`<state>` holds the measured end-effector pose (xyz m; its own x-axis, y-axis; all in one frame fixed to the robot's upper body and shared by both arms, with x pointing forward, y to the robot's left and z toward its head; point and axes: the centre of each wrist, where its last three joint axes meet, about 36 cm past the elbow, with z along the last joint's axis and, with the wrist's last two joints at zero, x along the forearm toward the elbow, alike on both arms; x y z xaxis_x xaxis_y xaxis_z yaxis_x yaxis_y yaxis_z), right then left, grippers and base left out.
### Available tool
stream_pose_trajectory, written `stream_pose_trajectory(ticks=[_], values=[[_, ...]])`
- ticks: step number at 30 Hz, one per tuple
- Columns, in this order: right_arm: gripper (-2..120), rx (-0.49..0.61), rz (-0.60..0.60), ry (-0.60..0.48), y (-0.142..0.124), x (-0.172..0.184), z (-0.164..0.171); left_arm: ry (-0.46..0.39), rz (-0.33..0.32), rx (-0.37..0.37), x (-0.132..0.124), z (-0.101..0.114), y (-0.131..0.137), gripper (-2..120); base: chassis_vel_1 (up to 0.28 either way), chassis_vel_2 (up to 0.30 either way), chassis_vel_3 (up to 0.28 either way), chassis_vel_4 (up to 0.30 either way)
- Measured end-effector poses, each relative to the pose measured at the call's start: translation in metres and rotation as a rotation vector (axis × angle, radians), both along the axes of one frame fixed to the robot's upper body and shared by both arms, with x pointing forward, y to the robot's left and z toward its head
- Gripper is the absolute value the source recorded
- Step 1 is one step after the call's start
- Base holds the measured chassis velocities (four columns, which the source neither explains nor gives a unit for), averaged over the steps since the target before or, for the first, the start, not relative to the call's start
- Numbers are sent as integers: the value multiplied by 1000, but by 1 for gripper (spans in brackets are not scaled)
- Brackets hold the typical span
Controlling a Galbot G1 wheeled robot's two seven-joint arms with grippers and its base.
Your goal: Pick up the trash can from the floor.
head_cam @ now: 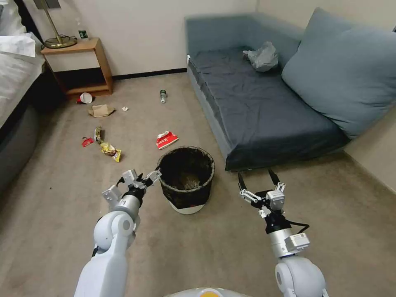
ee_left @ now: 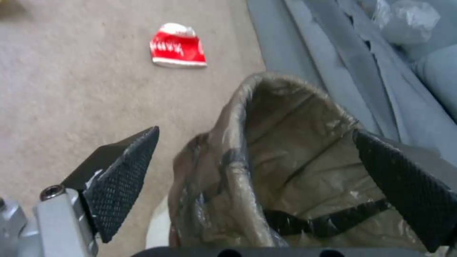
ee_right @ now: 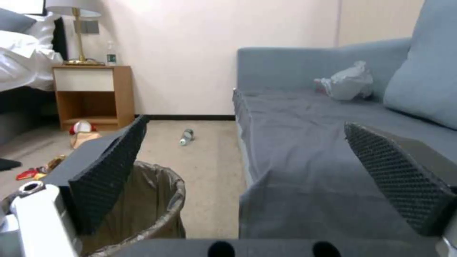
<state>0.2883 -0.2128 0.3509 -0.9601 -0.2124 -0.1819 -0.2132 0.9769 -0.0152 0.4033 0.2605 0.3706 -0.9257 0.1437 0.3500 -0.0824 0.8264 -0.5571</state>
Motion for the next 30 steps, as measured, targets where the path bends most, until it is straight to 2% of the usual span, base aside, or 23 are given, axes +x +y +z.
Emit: stream_pose_trajectory(ticks=[6,12,14,15,18,19,21,22,25,26,28,29,30], values=[[100,-4,0,-3,-2,-2,2,63,-32,-40,26,-16,-15,100,0,0,0,0],[100,-3,-4,-4,-3,-2,2,88,-33,-44,35,-24,-21,97,0,0,0,0],[100,-3,-5,-7,-3,-1,1,107,-29,-38,37,-29,-21,88,0,0,0,0],[100,-3,-5,-7,-3,-1,1,107,-29,-38,37,-29,-21,88,0,0,0,0],[100,-1,-4,-10,-3,0,0,116,-22,-40,40,-34,-17,73,0,0,0,0],[100,-1,-4,-10,-3,0,0,116,-22,-40,40,-34,-17,73,0,0,0,0],[100,1,-4,-11,-3,2,0,117,-22,-41,40,-35,-17,62,0,0,0,0],[100,1,-4,-11,-3,2,0,117,-22,-41,40,-35,-17,62,0,0,0,0],[100,3,-4,-12,-3,3,0,118,-22,-33,40,-37,-17,47,0,0,0,0],[100,3,-4,-12,-3,3,0,118,-22,-33,40,-37,-17,47,0,0,0,0],[100,4,-3,-13,-4,3,0,117,-21,-26,39,-38,-17,36,0,0,0,0],[100,4,-3,-13,-4,3,0,117,-21,-26,39,-38,-17,36,0,0,0,0],[100,4,-4,-14,-4,4,0,118,-19,-22,39,-38,-17,31,0,0,0,0]])
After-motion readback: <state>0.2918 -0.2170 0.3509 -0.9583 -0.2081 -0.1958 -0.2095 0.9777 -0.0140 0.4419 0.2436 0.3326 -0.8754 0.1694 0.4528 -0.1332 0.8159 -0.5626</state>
